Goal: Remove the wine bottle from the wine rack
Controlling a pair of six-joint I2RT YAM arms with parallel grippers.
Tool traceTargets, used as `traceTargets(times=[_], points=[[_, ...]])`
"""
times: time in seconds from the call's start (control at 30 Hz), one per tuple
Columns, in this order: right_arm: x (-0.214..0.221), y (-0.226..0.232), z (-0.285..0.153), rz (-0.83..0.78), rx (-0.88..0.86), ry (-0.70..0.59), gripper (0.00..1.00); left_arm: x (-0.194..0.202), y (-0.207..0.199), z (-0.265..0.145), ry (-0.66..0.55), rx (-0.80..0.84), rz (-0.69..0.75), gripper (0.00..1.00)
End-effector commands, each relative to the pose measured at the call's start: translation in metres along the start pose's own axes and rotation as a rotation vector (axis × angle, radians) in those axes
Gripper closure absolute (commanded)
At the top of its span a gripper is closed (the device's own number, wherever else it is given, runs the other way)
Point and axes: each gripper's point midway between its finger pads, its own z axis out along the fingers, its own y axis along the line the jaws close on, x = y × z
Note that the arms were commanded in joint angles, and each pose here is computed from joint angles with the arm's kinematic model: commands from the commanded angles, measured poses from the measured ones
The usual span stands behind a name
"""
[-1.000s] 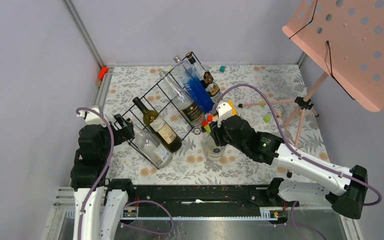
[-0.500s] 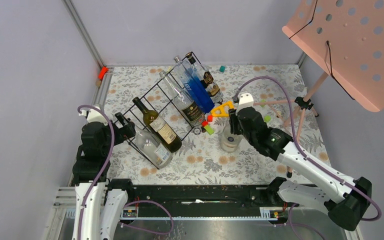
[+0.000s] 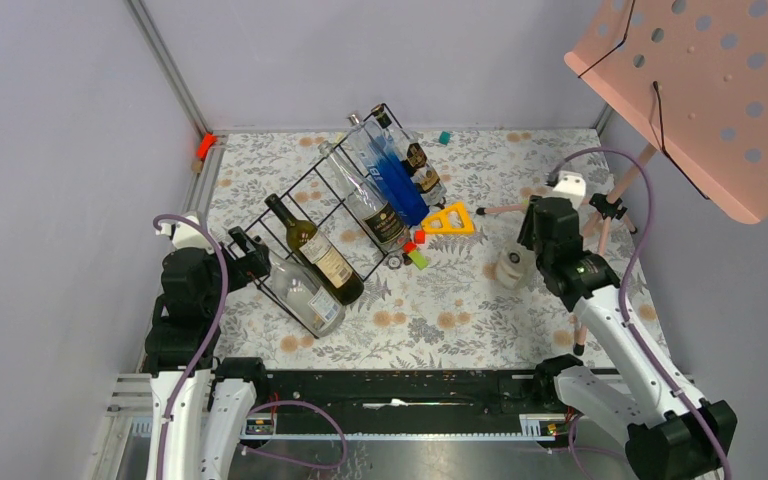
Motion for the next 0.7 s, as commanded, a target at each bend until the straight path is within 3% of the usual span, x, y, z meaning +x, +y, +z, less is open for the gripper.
traceTargets(times=[0.0,0.27,0.33,0.4,0.47,0.67], points=[[0.009,-0.052,0.000,0.085,0.198,0.031,0.99,-0.011,-0.006,0.002,-0.048,0.023,-0.013,0.01],[0.018,-0.071,0.001,0.142,0.261,0.057,0.94,-0.011,-0.005,0.003,-0.048,0.022,-0.015,0.01],[0.015,-0.070,0.001,0.148,0.253,0.054,0.86,-0.010,-0.005,0.003,-0.048,0.022,-0.016,0.01],[0.013,-0.067,0.002,0.155,0.239,0.052,0.70,-0.010,-0.005,0.004,-0.047,0.018,-0.018,0.01],[0.008,-0.062,0.002,0.158,0.214,0.044,0.61,-0.010,-0.003,0.005,-0.042,0.005,-0.021,0.01],[-0.003,-0.056,0.002,0.165,0.180,0.021,0.47,-0.010,-0.002,0.004,-0.045,0.003,-0.021,0.01]])
